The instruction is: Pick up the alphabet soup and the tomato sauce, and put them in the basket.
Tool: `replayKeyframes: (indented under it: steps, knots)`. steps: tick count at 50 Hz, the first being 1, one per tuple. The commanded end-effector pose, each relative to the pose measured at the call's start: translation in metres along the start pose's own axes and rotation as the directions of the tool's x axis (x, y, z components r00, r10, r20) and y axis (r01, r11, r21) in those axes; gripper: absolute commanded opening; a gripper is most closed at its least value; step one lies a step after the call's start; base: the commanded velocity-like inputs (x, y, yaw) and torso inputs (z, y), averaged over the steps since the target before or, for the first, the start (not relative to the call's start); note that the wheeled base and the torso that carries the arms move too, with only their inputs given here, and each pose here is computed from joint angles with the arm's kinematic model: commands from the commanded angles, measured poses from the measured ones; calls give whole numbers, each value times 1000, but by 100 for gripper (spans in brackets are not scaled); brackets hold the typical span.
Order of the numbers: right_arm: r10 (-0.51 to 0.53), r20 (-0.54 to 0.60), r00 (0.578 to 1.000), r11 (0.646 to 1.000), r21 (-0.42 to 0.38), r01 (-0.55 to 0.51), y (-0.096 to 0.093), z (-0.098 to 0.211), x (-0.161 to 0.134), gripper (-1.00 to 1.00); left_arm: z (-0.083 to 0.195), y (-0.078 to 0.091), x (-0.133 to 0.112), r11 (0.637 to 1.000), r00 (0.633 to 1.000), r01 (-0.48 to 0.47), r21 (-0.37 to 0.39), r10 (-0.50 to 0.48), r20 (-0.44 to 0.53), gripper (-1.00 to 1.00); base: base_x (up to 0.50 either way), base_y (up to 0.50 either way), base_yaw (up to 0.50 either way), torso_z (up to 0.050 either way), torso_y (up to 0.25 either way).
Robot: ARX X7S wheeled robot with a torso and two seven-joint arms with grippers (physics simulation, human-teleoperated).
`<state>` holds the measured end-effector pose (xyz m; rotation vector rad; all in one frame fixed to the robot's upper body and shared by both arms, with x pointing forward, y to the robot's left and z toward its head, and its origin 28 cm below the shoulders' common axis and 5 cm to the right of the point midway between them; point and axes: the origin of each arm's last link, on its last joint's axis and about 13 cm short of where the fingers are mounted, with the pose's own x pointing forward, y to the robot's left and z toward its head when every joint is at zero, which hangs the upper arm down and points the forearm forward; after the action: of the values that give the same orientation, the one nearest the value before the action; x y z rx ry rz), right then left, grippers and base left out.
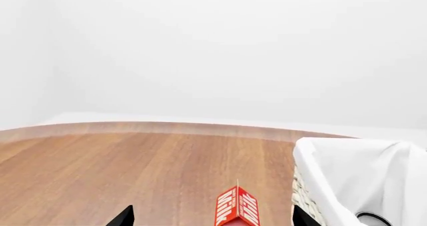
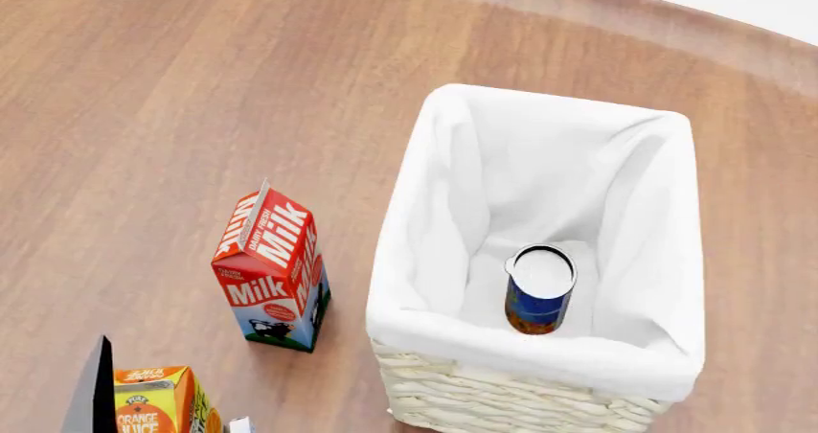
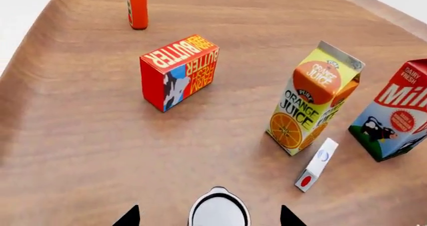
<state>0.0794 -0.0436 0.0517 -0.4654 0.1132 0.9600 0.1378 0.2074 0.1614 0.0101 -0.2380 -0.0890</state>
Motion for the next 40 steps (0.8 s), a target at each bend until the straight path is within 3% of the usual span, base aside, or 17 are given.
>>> replayKeyframes:
  steps: [1, 40]
  knots:
    - [4, 47, 999, 999, 33, -5, 0, 3, 11, 100, 0, 0, 7, 999, 999, 10, -39, -9, 45, 100, 0, 0, 0, 0, 0]
    - [-33, 10, 999, 994, 100, 32, -2, -23, 34, 100, -2, -1, 7, 999, 999, 15, -38, -13, 40, 100, 0, 0, 0, 0, 0]
